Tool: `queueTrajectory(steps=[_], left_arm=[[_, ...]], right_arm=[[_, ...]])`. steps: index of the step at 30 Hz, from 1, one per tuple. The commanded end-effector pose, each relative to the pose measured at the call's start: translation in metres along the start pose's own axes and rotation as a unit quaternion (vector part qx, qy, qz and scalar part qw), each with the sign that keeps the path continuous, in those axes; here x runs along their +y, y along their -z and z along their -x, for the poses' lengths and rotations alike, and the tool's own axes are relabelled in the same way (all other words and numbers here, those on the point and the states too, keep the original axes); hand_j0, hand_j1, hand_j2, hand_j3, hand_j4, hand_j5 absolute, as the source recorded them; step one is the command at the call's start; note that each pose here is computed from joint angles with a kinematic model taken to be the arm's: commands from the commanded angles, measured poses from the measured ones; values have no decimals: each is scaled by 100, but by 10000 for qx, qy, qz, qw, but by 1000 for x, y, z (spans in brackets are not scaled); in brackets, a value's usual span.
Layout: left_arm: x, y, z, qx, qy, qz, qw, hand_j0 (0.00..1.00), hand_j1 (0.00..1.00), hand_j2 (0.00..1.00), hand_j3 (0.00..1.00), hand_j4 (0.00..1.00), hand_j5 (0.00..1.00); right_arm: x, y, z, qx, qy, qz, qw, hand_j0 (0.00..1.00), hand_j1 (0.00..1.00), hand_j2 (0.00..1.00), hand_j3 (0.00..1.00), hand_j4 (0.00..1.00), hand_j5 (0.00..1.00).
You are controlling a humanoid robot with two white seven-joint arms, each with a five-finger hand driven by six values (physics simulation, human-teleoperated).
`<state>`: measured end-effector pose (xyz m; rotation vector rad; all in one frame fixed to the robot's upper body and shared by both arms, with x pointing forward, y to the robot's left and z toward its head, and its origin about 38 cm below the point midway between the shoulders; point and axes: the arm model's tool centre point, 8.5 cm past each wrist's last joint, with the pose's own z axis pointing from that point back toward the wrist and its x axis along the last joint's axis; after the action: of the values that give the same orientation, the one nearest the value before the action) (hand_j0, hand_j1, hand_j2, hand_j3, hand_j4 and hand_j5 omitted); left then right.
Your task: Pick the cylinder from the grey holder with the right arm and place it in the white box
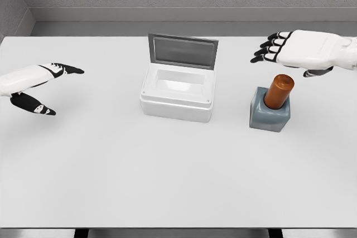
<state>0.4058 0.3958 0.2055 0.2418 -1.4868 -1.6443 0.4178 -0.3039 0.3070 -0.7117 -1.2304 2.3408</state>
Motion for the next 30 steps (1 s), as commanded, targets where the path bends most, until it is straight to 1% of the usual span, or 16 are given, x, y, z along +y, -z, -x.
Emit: queueTrajectory(steps=[1,3,6,8,10,12,13,16,19,21,23,25,27,28,29,30], left_arm=[[1,0,0,-4,-28,-24,10000,100,100,100,100,100,100],[1,0,0,-4,-28,-24,10000,100,100,100,100,100,100],[0,0,0,-2,-39,-21,10000,100,100,100,100,100,100],[-3,4,-1,-37,-59,32,10000,100,100,100,100,100,100],[-13,12,-4,-131,-111,258,9995,100,100,100,100,100,100],[-17,19,-9,-313,-423,510,9973,100,100,100,100,100,100],[-21,18,-11,-427,-739,742,9936,100,100,100,100,100,100],[-36,25,-12,-729,-1466,1054,9809,100,100,100,100,100,100],[-33,26,-10,-771,-1668,886,9790,100,100,100,100,100,100],[-33,26,-10,-774,-1674,881,9789,100,100,100,100,100,100],[-30,26,-9,-821,-1871,733,9762,100,100,100,100,100,100],[-26,27,-6,-921,-2259,435,9688,100,100,100,100,100,100],[-12,38,-13,-1230,-2651,56,9563,100,100,100,100,100,100],[-13,45,-6,-673,-3025,265,9504,100,100,100,100,100,100],[-11,48,-4,-526,-3109,303,9485,100,100,100,100,100,100],[-11,49,-4,-518,-3048,337,9504,100,100,100,100,100,100]], right_arm=[[1,-1,2,76,-55,-51,9999,100,100,100,100,100,100],[-4,-3,2,39,-163,-14,9999,100,100,100,100,100,100],[11,-28,8,-65,-397,-344,9986,100,100,100,100,100,100],[21,-37,13,51,-363,-531,9979,100,100,100,100,100,100],[32,-34,11,14,-266,-628,9977,100,100,100,100,100,100],[31,-27,7,-75,-255,-583,9979,100,100,100,100,100,100],[26,-18,3,-170,-259,-461,9985,100,100,100,100,100,100],[16,-11,1,-230,-293,-287,9989,100,100,100,100,100,100],[15,-8,-1,-281,-286,-249,9989,100,100,100,100,100,100],[27,0,-9,-426,-246,-442,9978,100,100,100,100,100,100],[30,1,-12,-470,-245,-485,9974,100,100,100,100,100,100],[29,0,-12,-468,-257,-471,9975,100,100,100,100,100,100],[28,-1,-12,-465,-263,-477,9974,100,100,100,100,100,100],[27,-1,-12,-469,-269,-455,9975,100,100,100,100,100,100],[26,-1,-12,-475,-269,-442,9975,100,100,100,100,100,100],[27,0,-12,-484,-262,-451,9975,100,100,100,100,100,100]])
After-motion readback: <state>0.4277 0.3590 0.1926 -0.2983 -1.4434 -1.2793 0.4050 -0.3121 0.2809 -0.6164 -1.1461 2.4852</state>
